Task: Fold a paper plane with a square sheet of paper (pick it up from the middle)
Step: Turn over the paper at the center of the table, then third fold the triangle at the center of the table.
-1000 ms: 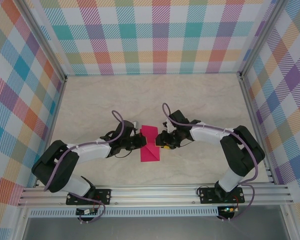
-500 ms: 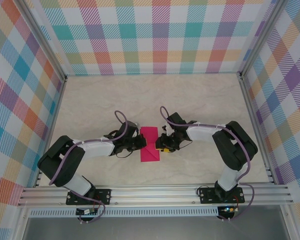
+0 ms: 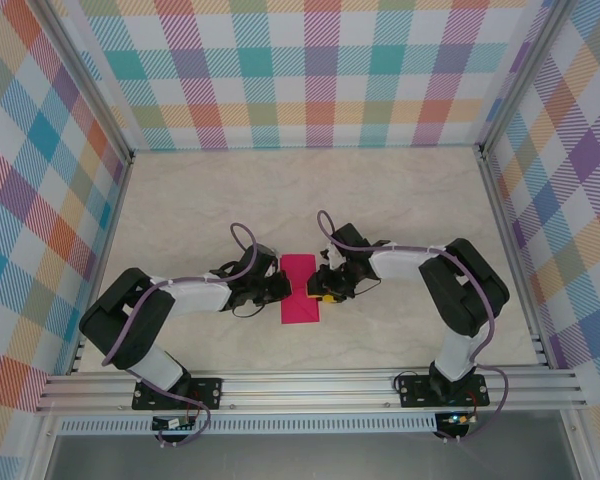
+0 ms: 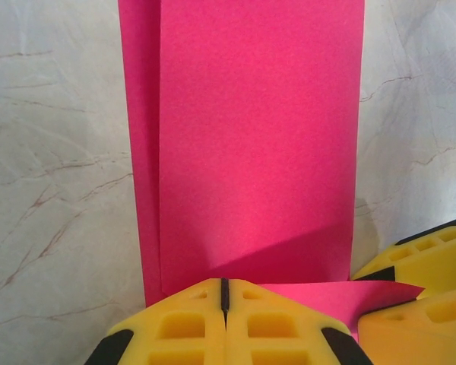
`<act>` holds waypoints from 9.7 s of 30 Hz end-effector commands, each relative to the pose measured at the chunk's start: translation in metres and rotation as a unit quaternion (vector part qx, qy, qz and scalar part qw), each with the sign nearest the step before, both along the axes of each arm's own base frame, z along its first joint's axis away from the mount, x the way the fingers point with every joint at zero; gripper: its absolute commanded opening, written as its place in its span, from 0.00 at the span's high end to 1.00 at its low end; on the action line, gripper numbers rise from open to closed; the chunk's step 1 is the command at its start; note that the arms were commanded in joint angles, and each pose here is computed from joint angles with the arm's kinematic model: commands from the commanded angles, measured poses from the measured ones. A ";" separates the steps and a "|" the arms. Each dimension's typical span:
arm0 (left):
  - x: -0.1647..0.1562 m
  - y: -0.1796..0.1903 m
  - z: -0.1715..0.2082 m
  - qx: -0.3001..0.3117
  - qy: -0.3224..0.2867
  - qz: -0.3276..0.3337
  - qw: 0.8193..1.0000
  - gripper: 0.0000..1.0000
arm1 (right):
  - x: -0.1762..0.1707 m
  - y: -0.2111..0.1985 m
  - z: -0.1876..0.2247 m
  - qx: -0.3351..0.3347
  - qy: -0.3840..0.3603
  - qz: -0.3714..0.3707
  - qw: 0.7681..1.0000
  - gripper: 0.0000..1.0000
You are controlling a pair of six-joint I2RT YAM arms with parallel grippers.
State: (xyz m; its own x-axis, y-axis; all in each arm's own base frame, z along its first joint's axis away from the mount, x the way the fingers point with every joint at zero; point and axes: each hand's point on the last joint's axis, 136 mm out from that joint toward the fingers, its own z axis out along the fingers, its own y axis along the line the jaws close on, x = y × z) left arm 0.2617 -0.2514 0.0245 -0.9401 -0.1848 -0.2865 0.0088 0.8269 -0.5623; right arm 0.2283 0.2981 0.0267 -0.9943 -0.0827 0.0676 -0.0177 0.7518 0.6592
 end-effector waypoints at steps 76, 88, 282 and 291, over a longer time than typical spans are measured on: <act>-0.057 0.158 0.091 0.069 -0.117 0.227 0.964 0.89 | -0.027 0.071 0.054 -0.338 -0.114 0.195 0.914 0.58; -0.025 0.089 0.101 -0.034 -0.111 0.151 0.982 0.88 | -0.006 -0.003 0.103 0.014 -0.094 0.019 0.995 0.76; -0.075 -0.080 0.054 0.256 -0.262 -0.245 0.898 1.00 | 0.053 -0.071 0.059 0.019 -0.020 -0.044 0.999 0.73; -0.090 -0.064 0.055 0.190 -0.217 -0.256 0.923 1.00 | 0.062 -0.049 0.085 0.081 -0.046 -0.032 0.995 0.87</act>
State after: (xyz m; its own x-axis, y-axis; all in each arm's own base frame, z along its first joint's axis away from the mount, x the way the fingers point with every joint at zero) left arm 0.1803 -0.3139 0.0746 -0.6213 0.4837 -0.6165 0.6010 0.7990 0.0213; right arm 0.2852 0.2349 0.0913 -0.9999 0.0113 0.0102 0.0152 0.6926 0.7212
